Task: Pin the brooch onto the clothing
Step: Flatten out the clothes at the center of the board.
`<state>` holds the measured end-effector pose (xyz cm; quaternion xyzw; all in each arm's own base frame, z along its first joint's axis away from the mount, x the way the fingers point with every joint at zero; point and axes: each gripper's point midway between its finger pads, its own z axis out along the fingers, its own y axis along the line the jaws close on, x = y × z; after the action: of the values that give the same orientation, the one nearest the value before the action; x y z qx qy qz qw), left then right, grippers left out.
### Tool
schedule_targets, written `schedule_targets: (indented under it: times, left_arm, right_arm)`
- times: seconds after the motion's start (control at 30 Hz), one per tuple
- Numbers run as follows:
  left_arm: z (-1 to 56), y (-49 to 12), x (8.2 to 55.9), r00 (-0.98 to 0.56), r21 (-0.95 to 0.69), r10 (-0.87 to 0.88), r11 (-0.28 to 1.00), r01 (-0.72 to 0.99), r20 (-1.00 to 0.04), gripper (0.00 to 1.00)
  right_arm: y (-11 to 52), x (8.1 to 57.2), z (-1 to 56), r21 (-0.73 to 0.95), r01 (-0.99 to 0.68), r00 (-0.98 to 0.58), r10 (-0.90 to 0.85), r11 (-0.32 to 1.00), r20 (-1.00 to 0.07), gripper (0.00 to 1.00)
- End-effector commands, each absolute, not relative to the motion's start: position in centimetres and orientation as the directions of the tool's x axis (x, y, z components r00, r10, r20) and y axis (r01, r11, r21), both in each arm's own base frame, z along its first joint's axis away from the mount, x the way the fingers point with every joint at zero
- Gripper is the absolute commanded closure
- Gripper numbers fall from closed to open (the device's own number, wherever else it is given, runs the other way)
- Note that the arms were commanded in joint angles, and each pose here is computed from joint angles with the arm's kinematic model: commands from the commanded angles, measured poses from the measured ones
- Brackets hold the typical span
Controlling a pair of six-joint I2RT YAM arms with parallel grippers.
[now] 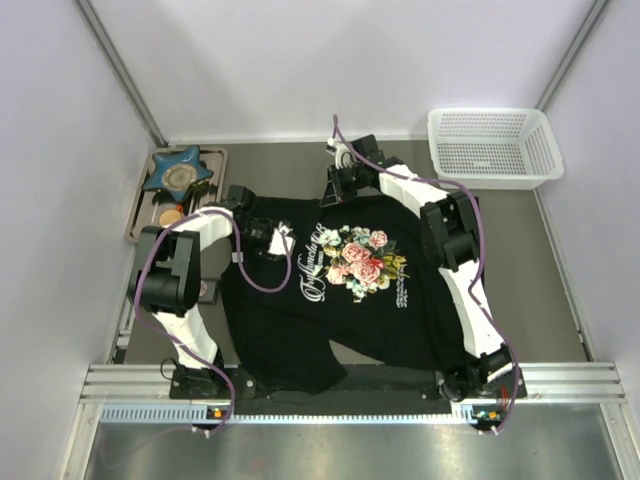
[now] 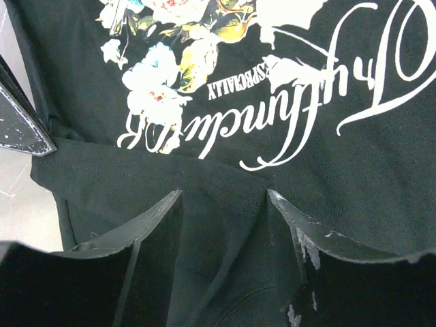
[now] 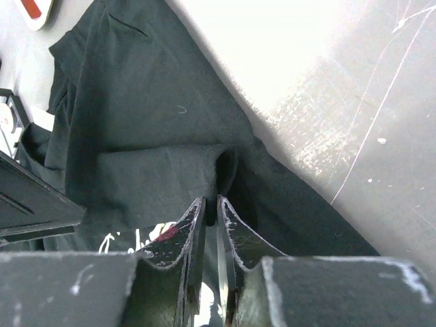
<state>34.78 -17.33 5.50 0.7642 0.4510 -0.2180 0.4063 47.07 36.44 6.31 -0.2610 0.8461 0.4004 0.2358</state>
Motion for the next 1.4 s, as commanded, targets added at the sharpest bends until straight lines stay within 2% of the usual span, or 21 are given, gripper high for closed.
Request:
schedule_targets:
  times: [0.0, 0.03, 0.07, 0.1, 0.13, 0.27, 0.37, 0.4, 0.5, 0.53, 0.63, 0.7, 0.83, 1.0, 1.03, 1.07, 1.17, 1.2, 1.27, 1.33, 1.37]
  left_arm:
    - [5.8, -17.8, 34.9, 0.513, 0.444, 0.504, -0.262, 0.857, -0.694, 0.45]
    - [5.8, -17.8, 34.9, 0.513, 0.442, 0.505, -0.263, 0.858, -0.694, 0.47]
    - [5.8, -17.8, 34.8, 0.510, 0.438, 0.507, -0.263, 0.859, -0.695, 0.48]
    - [5.7, -17.8, 34.8, 0.510, 0.438, 0.507, -0.264, 0.859, -0.695, 0.49]
    - [5.6, -17.8, 34.8, 0.509, 0.435, 0.506, -0.266, 0.860, -0.696, 0.50]
    - [5.6, -17.8, 34.7, 0.510, 0.433, 0.506, -0.271, 0.860, -0.695, 0.53]
    - [5.4, -17.8, 34.7, 0.508, 0.429, 0.505, -0.273, 0.861, -0.698, 0.54]
    - [5.4, -17.9, 34.8, 0.509, 0.430, 0.505, -0.274, 0.860, -0.697, 0.54]
    - [5.3, -17.8, 34.9, 0.505, 0.425, 0.508, -0.274, 0.863, -0.698, 0.55]
    - [5.4, -17.8, 34.9, 0.507, 0.427, 0.507, -0.275, 0.862, -0.697, 0.55]
    - [5.3, -17.9, 34.9, 0.506, 0.425, 0.505, -0.276, 0.862, -0.699, 0.54]
    - [5.3, -17.9, 34.9, 0.504, 0.423, 0.501, -0.275, 0.863, -0.703, 0.54]
    - [5.3, -18.0, 35.1, 0.502, 0.420, 0.502, -0.275, 0.865, -0.704, 0.55]
    - [5.3, -18.0, 35.4, 0.498, 0.421, 0.505, -0.267, 0.867, -0.704, 0.56]
    - [5.4, -18.1, 35.5, 0.498, 0.423, 0.505, -0.264, 0.867, -0.705, 0.59]
    - [5.4, -18.1, 35.5, 0.478, 0.409, 0.510, -0.249, 0.878, -0.715, 0.67]
    - [6.3, -18.4, 36.4, 0.447, 0.405, 0.509, -0.198, 0.892, -0.735, 0.81]
    - [6.8, -18.4, 37.1, 0.450, 0.421, 0.506, -0.178, 0.890, -0.736, 0.88]
    - [7.7, -18.4, 38.2, 0.375, 0.384, 0.512, -0.095, 0.919, -0.772, 0.98]
    - [9.2, -18.3, 40.5, 0.356, 0.400, 0.500, -0.021, 0.916, -0.790, 1.00]
    - [9.6, -18.3, 41.0, 0.296, 0.356, 0.493, 0.030, 0.934, -0.818, 1.00]
  right_arm:
    - [37.9, 47.4, 9.9, 0.541, -0.683, -0.702, -0.236, 0.491, -0.672, 0.90]
    - [37.9, 47.4, 10.1, 0.539, -0.685, -0.700, -0.235, 0.490, -0.675, 0.89]
    - [38.0, 47.4, 10.0, 0.541, -0.684, -0.701, -0.236, 0.490, -0.673, 0.76]
    - [37.9, 47.4, 10.1, 0.540, -0.684, -0.701, -0.234, 0.491, -0.674, 0.69]
    - [38.0, 47.4, 10.1, 0.541, -0.683, -0.701, -0.235, 0.490, -0.673, 0.67]
    - [38.1, 47.6, 10.2, 0.546, -0.679, -0.705, -0.226, 0.491, -0.673, 0.68]
    - [38.2, 47.7, 10.3, 0.550, -0.677, -0.706, -0.222, 0.489, -0.672, 0.77]
    - [38.2, 47.7, 10.3, 0.549, -0.678, -0.705, -0.223, 0.489, -0.673, 0.77]
    - [38.2, 47.8, 10.5, 0.543, -0.678, -0.703, -0.220, 0.496, -0.677, 0.72]
    - [38.2, 47.9, 10.5, 0.541, -0.677, -0.702, -0.220, 0.498, -0.677, 0.67]
    - [38.0, 48.1, 10.7, 0.533, -0.677, -0.699, -0.216, 0.507, -0.682, 0.64]
    - [38.0, 48.1, 11.0, 0.526, -0.681, -0.693, -0.217, 0.509, -0.687, 0.66]
    - [37.9, 48.1, 10.9, 0.525, -0.681, -0.693, -0.218, 0.510, -0.687, 0.81]
    - [37.9, 47.9, 10.6, 0.528, -0.680, -0.697, -0.223, 0.509, -0.682, 0.93]
    - [37.9, 48.0, 10.5, 0.528, -0.678, -0.698, -0.222, 0.511, -0.681, 1.00]
    - [37.9, 48.1, 10.5, 0.524, -0.679, -0.695, -0.221, 0.515, -0.684, 1.00]
    - [37.7, 48.5, 10.8, 0.518, -0.672, -0.695, -0.210, 0.529, -0.688, 1.00]
    - [37.7, 48.8, 11.1, 0.519, -0.668, -0.696, -0.199, 0.534, -0.690, 1.00]
    - [37.4, 49.6, 11.7, 0.529, -0.654, -0.702, -0.173, 0.540, -0.691, 1.00]
    - [37.2, 50.8, 13.1, 0.552, -0.630, -0.710, -0.117, 0.547, -0.695, 1.00]
    - [36.6, 51.6, 13.2, 0.565, -0.614, -0.718, -0.091, 0.552, -0.690, 1.00]
